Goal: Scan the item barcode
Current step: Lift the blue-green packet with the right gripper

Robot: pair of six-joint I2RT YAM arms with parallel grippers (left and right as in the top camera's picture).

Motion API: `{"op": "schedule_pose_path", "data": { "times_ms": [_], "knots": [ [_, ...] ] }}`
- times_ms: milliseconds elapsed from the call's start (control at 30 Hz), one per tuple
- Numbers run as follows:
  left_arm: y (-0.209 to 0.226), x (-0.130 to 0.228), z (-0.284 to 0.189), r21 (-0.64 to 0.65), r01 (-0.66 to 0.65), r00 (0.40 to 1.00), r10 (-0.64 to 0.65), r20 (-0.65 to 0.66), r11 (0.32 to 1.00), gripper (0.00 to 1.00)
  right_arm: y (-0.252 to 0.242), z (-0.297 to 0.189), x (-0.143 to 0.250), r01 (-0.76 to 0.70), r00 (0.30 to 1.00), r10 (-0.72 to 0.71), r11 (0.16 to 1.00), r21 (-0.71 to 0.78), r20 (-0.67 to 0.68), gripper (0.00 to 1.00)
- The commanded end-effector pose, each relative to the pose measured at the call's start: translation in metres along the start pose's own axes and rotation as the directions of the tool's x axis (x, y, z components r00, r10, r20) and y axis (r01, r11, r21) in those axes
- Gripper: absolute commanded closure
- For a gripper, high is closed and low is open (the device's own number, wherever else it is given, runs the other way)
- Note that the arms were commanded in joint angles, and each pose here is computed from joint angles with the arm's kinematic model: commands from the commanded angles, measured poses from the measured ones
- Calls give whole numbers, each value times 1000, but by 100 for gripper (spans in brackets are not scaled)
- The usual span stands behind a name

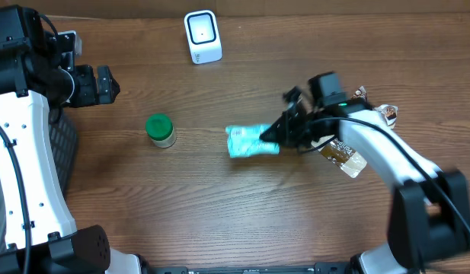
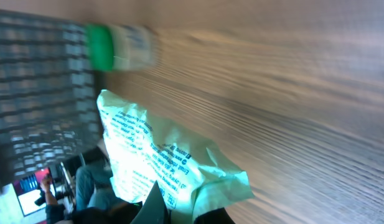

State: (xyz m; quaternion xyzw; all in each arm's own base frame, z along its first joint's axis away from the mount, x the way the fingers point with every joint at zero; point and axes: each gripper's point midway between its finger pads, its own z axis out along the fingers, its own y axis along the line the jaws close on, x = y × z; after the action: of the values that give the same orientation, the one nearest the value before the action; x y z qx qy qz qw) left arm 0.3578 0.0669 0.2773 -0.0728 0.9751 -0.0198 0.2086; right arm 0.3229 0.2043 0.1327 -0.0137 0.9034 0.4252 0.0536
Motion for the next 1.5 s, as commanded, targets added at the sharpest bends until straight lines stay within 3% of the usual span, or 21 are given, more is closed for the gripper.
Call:
{"op": "schedule_pose_path", "data": {
  "times_ms": [0, 433, 1467],
  "knots": [
    [-1, -1, 2, 0, -24, 1000, 24, -1, 1000, 0, 51, -46, -11, 117, 988, -107, 989, -87, 107, 96],
    [-1, -1, 2, 0, -24, 1000, 24, -1, 1000, 0, 118, -114, 13, 300, 922, -259, 947, -111, 287, 96],
    [-1, -1, 2, 0, -24, 1000, 24, -1, 1000, 0, 109, -116, 17, 232, 937, -203, 970, -68, 285, 96]
  ]
}}
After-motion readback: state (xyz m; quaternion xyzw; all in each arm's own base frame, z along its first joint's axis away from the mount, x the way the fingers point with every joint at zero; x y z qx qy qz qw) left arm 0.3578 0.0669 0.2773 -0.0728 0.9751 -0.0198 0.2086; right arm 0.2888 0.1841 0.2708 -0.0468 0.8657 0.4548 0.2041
